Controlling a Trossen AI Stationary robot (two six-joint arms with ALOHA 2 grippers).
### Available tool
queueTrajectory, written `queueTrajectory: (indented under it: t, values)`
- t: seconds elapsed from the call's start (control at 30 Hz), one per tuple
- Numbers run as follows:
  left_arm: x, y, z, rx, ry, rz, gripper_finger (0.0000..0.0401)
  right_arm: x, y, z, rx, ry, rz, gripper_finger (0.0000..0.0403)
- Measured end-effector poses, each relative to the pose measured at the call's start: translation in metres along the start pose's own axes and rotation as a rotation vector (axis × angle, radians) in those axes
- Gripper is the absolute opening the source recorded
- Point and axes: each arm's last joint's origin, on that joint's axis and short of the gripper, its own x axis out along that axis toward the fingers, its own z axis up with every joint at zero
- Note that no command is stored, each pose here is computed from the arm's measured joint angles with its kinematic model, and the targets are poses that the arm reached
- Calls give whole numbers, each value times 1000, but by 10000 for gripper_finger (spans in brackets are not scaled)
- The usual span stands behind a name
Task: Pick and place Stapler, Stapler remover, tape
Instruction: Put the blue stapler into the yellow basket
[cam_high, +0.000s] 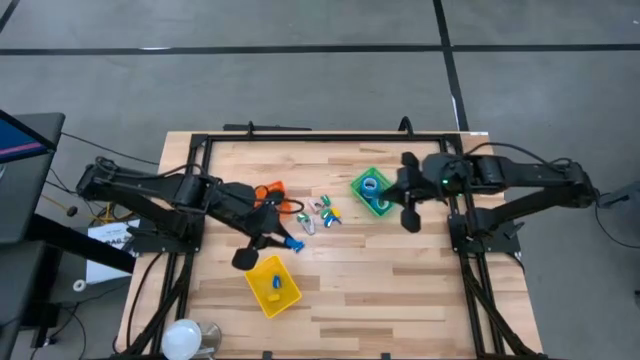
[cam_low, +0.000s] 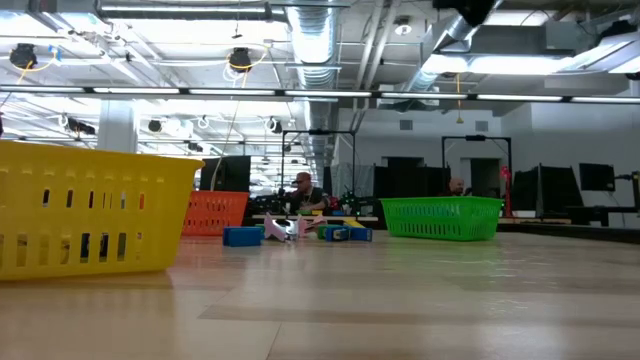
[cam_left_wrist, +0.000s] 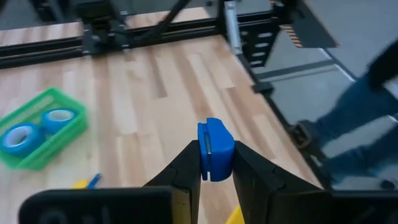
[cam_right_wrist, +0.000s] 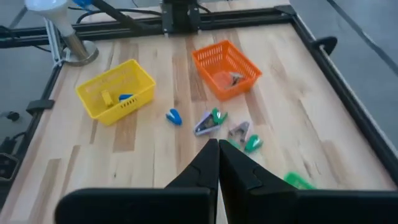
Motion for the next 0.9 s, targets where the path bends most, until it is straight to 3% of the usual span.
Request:
queueTrajectory:
  t: [0.37, 0.6, 0.9]
  values:
    - [2, -46, -2, 34, 22, -166, 64, -40, -10, -30, 156, -91, -6, 0]
    - [23, -63, -20, 64, 205, -207, 63, -40, -7, -31, 146, -87, 15, 0]
    - [70, -63, -49, 95, 478, -183, 63, -26, -1, -31, 128, -32, 26, 0]
